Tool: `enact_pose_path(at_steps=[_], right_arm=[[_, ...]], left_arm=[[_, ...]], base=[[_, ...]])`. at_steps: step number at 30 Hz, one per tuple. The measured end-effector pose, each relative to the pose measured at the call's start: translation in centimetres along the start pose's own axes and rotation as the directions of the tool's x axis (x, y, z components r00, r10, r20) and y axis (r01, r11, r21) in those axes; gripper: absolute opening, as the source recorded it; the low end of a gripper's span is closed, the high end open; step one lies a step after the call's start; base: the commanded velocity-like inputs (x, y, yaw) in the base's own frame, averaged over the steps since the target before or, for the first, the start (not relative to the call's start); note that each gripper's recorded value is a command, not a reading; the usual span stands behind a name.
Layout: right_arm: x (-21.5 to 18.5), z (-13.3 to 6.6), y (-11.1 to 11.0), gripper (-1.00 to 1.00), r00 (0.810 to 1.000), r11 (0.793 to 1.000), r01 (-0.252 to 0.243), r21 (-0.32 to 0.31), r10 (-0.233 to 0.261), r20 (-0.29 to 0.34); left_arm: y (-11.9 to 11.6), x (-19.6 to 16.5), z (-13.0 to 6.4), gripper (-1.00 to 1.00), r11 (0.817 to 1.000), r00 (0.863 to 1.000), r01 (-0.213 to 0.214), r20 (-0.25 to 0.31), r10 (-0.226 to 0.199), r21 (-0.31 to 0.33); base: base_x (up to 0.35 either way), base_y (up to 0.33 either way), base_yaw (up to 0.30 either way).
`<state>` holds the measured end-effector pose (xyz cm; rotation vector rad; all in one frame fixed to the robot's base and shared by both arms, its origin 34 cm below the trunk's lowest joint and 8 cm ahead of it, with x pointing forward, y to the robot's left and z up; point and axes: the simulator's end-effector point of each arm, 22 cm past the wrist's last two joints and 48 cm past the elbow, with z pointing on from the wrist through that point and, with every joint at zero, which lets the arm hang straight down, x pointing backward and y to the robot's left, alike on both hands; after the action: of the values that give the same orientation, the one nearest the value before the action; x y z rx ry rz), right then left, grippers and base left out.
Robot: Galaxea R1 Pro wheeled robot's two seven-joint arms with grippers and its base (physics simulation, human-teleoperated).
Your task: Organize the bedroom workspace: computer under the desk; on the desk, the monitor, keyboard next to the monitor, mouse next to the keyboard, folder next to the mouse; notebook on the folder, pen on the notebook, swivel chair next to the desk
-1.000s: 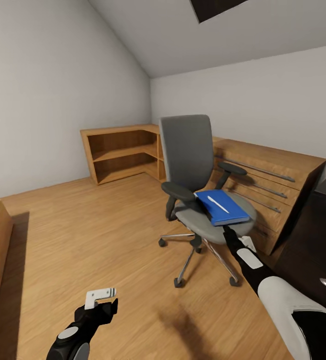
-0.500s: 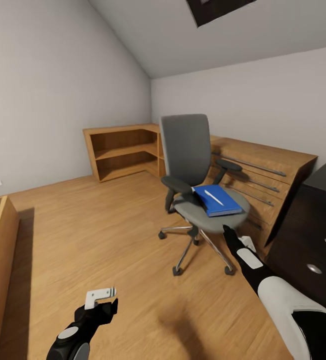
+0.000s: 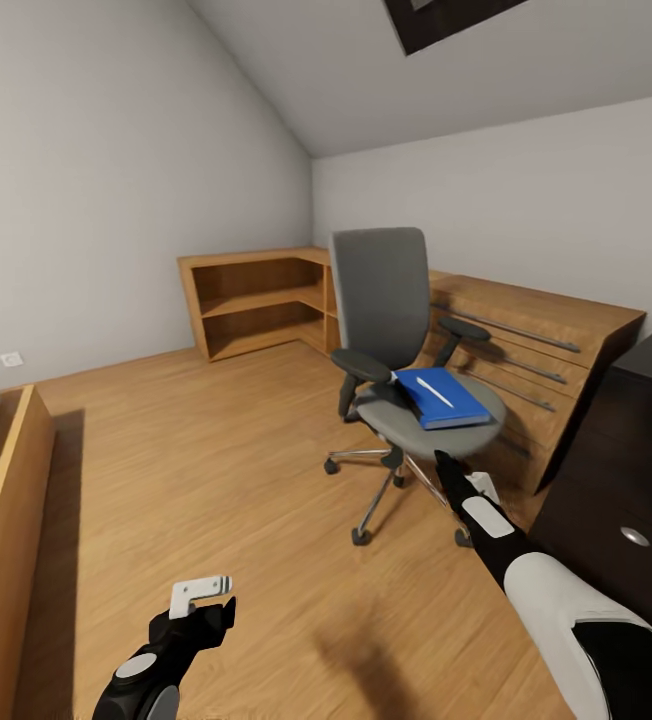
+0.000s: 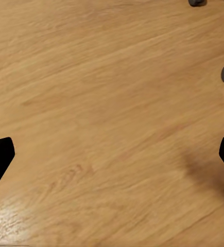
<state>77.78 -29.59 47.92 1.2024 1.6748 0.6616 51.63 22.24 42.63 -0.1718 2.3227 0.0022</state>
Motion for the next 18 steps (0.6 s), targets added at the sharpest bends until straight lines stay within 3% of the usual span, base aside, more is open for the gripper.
enact_pose_path(at_steps=[6,18], right_arm=[[1.3,-0.1,0.5,1.0,1.0,1.0,-0.005,-0.007,0.005,-0.016],[2.3,-0.1,0.5,1.0,1.0,1.0,-0.007,-0.005,0.007,-0.031]], left_arm=[[0.0,0.0,0.0,1.0,1.0,1.0,0.0,0.0,0.0,0.0],[0.0,0.0,0.0,1.0,1.0,1.0,-0.001,0.0,0.001,0.0]], base=[[-0.001,0.0,0.129],[0.0,0.0,0.012]])
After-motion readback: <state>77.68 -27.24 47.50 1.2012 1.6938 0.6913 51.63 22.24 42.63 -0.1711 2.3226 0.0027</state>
